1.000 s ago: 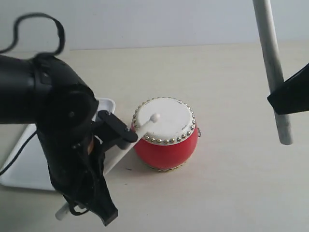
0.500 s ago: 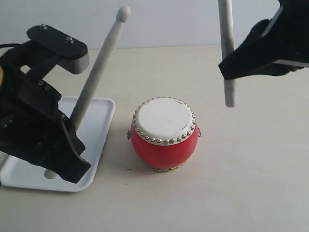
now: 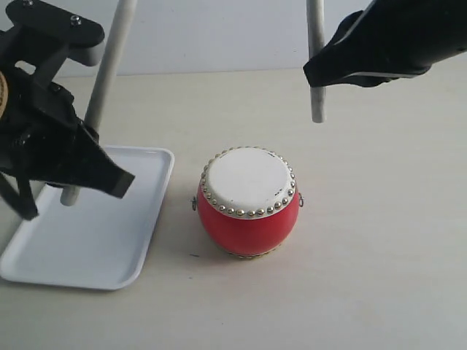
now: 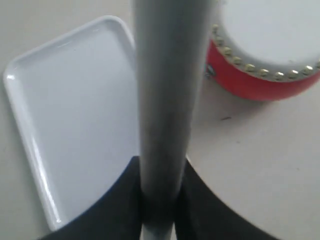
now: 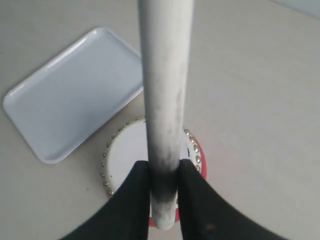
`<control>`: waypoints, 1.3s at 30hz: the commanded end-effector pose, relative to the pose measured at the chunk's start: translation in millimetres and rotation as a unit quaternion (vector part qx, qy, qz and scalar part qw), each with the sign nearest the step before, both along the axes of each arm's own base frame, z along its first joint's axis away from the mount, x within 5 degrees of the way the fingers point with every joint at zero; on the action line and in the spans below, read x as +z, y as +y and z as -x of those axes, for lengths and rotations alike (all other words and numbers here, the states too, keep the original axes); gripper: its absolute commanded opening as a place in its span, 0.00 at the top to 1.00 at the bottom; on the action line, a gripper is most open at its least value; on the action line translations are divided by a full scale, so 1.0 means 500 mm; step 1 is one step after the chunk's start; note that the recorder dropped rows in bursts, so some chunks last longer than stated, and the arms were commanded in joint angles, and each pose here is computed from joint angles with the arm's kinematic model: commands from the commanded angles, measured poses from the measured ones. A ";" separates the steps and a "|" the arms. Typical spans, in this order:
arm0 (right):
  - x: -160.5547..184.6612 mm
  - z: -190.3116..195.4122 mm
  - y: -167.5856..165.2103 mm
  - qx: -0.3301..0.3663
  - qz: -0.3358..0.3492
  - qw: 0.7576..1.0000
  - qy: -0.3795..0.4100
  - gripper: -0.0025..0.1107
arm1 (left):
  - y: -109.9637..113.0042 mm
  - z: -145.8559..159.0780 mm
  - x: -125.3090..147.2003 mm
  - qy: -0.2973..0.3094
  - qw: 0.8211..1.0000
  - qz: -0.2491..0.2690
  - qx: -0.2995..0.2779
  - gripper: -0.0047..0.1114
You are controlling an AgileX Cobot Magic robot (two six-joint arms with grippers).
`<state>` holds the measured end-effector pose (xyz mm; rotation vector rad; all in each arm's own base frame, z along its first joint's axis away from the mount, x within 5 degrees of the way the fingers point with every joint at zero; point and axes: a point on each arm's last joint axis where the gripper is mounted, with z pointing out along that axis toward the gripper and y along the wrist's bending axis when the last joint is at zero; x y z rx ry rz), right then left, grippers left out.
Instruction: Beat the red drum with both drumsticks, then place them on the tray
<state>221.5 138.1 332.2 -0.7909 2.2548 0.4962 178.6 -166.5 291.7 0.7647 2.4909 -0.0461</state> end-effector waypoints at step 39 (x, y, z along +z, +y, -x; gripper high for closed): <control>-0.137 -0.108 0.044 0.044 0.082 0.996 -0.007 0.98 | 0.085 -0.233 -0.206 0.199 0.967 -0.051 0.148 0.96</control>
